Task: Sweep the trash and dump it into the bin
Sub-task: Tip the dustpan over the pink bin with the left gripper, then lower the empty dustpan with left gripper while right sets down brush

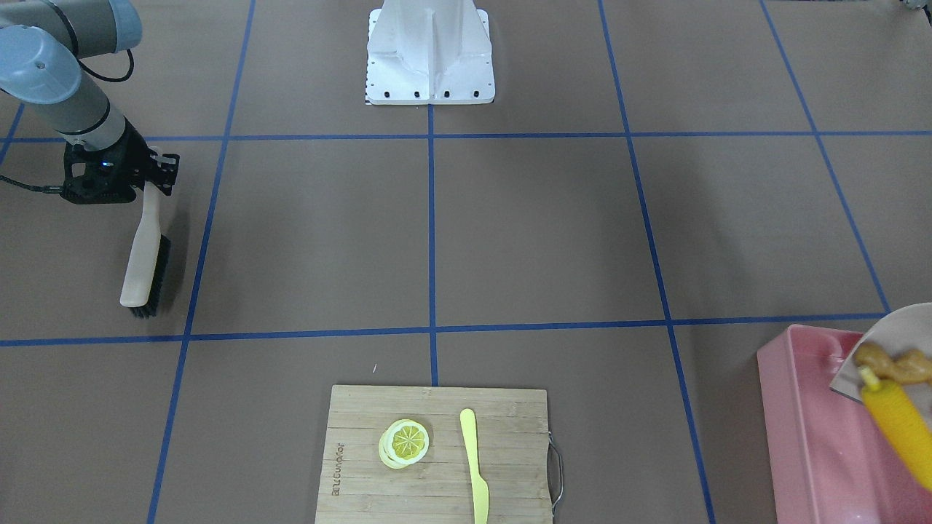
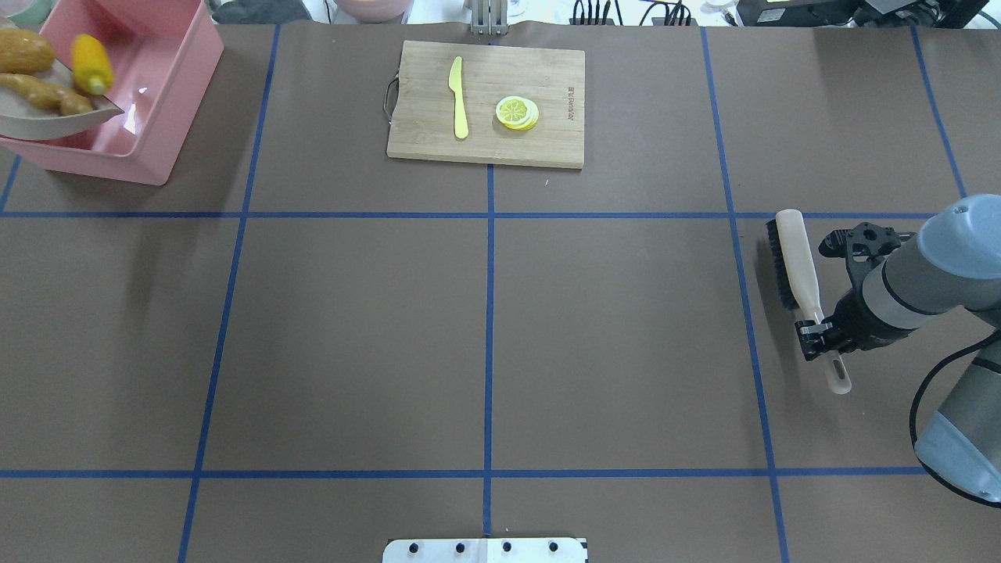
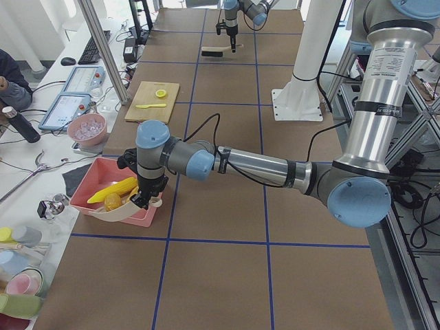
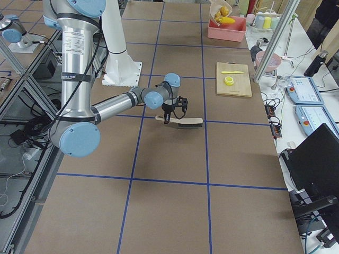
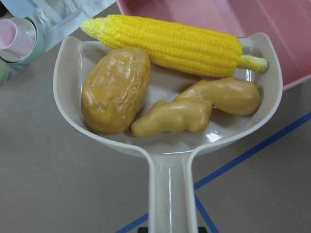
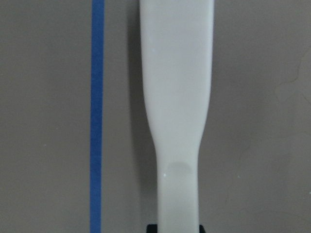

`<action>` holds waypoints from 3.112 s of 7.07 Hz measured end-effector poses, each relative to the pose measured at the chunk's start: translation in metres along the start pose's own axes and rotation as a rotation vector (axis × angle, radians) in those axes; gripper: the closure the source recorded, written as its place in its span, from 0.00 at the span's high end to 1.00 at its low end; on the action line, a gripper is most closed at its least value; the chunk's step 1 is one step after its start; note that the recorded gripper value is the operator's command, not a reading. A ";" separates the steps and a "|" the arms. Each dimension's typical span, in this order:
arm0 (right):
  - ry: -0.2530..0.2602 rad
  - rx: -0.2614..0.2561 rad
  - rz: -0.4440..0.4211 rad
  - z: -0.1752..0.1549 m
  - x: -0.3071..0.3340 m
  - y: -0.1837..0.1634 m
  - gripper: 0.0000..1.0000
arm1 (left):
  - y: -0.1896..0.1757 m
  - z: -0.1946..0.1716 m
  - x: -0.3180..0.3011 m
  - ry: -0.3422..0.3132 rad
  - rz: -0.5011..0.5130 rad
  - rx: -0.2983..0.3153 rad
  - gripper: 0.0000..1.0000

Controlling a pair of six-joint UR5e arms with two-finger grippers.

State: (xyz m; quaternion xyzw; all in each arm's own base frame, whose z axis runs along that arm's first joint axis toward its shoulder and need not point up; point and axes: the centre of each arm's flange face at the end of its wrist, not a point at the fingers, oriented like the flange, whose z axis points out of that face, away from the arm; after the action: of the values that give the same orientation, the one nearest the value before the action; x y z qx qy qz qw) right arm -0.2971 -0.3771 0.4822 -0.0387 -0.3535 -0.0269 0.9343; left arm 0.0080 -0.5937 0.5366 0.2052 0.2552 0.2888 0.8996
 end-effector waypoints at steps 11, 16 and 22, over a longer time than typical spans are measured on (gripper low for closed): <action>-0.041 -0.031 0.060 -0.001 -0.025 0.005 0.30 | -0.093 -0.055 0.116 0.190 0.473 0.266 0.06; -0.039 -0.059 0.036 0.008 -0.032 0.019 1.00 | -0.136 0.008 0.372 0.412 0.979 0.495 0.08; -0.088 0.078 0.085 -0.063 0.002 -0.012 1.00 | -0.132 0.032 0.402 0.430 0.887 0.439 0.18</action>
State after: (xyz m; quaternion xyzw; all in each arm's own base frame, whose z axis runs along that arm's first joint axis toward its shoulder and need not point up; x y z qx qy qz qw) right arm -0.2550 -0.3945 0.4365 -0.0182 -0.3929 0.0283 0.9190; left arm 0.3638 -0.4492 0.3568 0.4126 0.3766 0.6164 0.5549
